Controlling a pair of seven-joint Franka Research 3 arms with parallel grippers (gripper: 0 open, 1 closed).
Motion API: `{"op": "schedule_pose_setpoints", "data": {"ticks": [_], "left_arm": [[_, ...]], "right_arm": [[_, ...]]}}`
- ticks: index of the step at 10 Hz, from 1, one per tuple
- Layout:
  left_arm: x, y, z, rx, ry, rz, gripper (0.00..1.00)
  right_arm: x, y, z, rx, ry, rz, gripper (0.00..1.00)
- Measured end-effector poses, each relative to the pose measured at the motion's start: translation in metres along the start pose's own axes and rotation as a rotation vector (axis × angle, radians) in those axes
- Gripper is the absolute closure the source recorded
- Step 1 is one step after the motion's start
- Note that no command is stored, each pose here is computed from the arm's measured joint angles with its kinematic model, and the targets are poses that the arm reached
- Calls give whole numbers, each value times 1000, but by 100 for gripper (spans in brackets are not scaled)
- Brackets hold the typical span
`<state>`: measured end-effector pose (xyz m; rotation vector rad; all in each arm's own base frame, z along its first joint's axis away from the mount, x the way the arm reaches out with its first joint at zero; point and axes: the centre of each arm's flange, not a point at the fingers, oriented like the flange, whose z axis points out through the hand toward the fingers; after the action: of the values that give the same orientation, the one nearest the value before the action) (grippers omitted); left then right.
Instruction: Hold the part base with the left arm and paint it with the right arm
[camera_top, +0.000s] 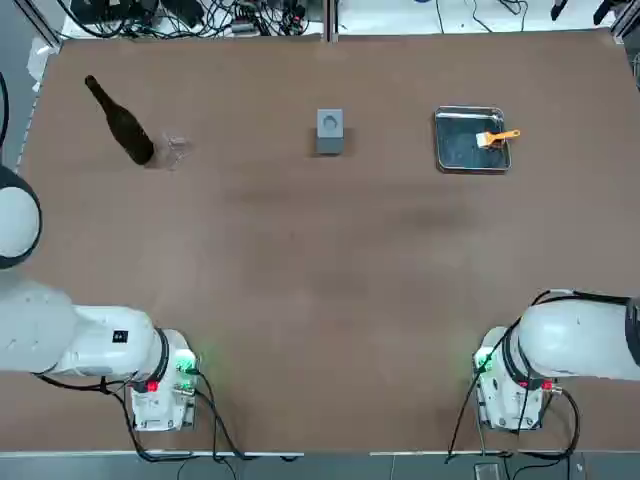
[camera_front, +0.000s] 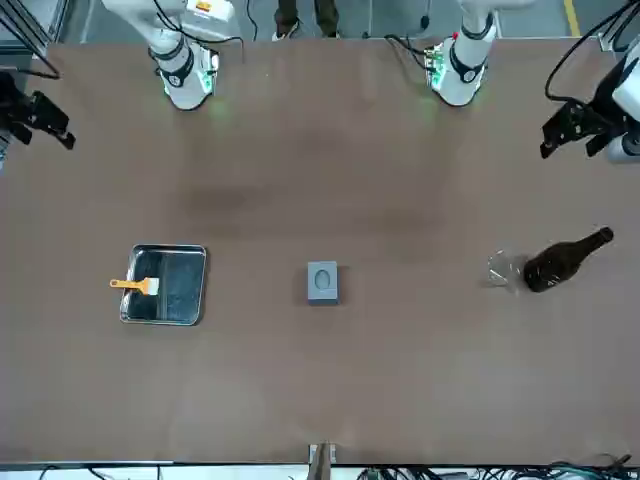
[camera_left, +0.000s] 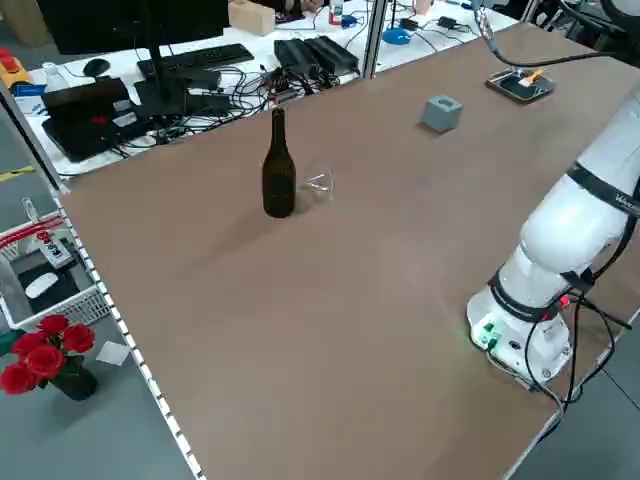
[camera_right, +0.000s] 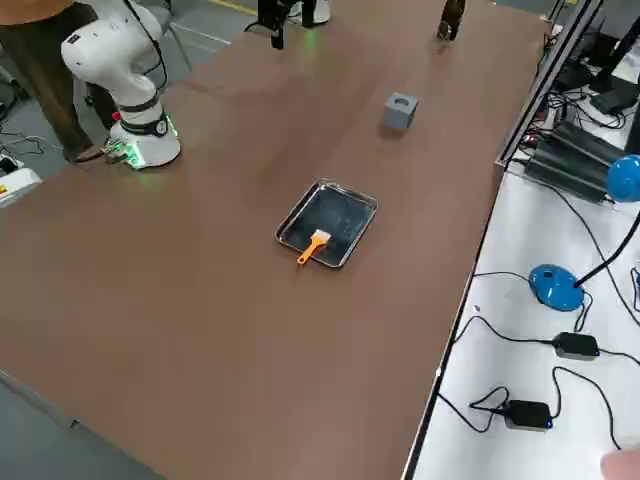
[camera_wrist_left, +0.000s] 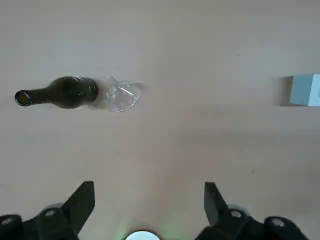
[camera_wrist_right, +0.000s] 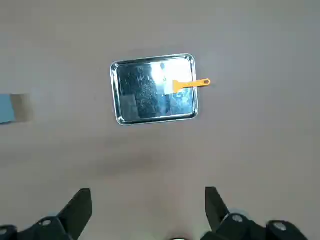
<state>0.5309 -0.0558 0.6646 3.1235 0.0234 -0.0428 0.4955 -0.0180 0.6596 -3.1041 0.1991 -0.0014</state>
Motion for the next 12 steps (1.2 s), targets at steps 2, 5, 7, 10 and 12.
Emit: {"op": "schedule_pose_setpoints", "data": {"ticks": [2, 5, 7, 10, 12], "left_arm": [[0, 0, 0, 0, 0, 0, 3], [0, 0, 0, 0, 0, 0, 3], [0, 0, 0, 4, 1, 0, 4], [-1, 8, 0, 5, 2, 16, 3], [-4, 59, 11, 9, -19, 109, 3]], "right_arm": [[1, -3, 9, -2, -17, -5, 0], [3, -5, 16, -3, -19, -7, 0], [7, 3, 14, 1, 4, 9, 0], [15, 16, 17, 11, 25, 35, 0], [20, 17, 25, 11, 14, 38, 0]]}}
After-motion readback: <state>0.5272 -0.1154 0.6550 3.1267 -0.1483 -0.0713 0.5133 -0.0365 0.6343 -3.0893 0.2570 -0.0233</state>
